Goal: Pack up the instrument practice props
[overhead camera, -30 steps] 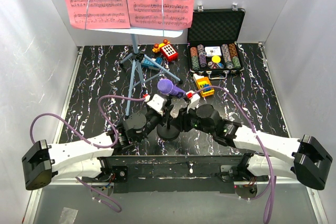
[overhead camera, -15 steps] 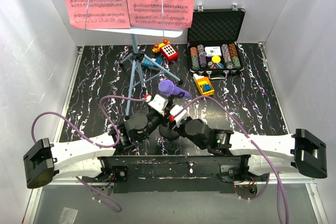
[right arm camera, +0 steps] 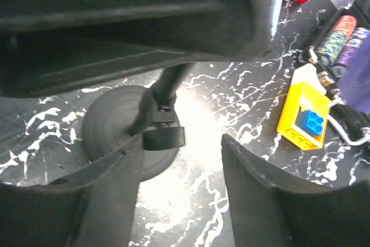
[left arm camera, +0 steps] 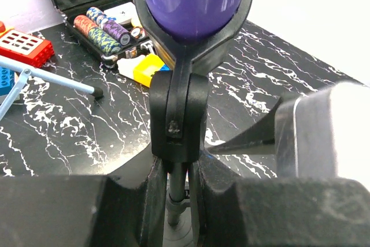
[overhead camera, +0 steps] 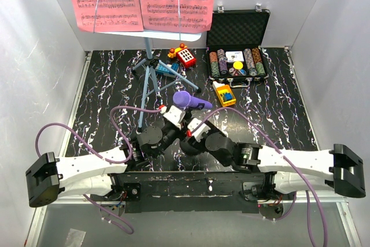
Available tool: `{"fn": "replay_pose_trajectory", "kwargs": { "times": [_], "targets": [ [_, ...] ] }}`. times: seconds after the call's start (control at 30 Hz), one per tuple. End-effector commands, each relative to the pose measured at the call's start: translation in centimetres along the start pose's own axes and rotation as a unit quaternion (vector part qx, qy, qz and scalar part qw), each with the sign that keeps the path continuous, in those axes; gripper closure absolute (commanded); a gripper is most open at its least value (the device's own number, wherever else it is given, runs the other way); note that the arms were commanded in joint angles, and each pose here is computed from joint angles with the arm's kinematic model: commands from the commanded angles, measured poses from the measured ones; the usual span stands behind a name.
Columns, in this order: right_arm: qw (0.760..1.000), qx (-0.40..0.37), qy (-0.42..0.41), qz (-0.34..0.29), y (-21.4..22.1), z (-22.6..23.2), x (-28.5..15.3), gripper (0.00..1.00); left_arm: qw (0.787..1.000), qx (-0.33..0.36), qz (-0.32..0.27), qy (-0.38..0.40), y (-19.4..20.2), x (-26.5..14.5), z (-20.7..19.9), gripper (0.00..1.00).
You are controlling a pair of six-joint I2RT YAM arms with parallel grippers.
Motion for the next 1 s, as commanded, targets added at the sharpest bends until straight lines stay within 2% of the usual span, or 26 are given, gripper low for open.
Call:
{"fn": "replay_pose_trajectory", "kwargs": {
  "times": [0.0,0.07,0.23,0.3,0.4,0.53,0.63,0.73,0.97],
  "targets": [
    [0.999,0.046,0.017,-0.006,-1.6,-2.1,-1.9,0.30,0.994,0.046,0.101,-0.013,4.2,-1.1,0.9,1.00],
    [0.997,0.073,-0.001,-0.007,-1.3,-2.1,-2.4,0.16,0.994,0.048,0.100,-0.013,4.1,-1.0,0.9,1.00],
    [0.978,0.204,-0.046,-0.005,-0.2,-2.5,-3.6,0.14,0.994,0.050,0.097,-0.010,3.9,-0.8,0.8,1.00],
    [0.952,0.298,-0.065,-0.011,0.6,-2.8,-3.8,0.14,0.994,0.050,0.096,-0.010,3.8,-0.8,0.7,1.00],
    [0.900,0.418,-0.118,-0.018,1.6,-3.7,-3.6,0.17,0.994,0.052,0.094,-0.010,3.7,-0.7,0.7,1.00],
    [0.835,0.513,-0.201,-0.015,2.0,-4.1,-2.7,0.17,0.994,0.059,0.097,-0.006,3.5,-0.5,0.5,1.00],
    [0.802,0.542,-0.249,-0.030,1.5,-4.0,-2.1,0.18,0.993,0.065,0.099,-0.001,3.3,-0.3,0.2,1.00],
    [0.783,0.557,-0.274,-0.040,1.1,-4.0,-1.6,0.18,0.993,0.069,0.100,0.000,3.3,-0.2,0.1,1.00],
    [0.779,0.560,-0.279,-0.041,0.8,-4.1,-0.4,0.34,0.992,0.072,0.105,0.002,3.4,-0.1,-0.2,1.00]
  ]
}}
Point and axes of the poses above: each gripper's point midway between its finger pads, its own x axis out along the fingers, its own z axis along the line the jaws close on, y = z × x, the point moved 10 cm from there along -x, back along the fingers, and after that the axes turned 4 degrees about -x, right-handed, at the moved point
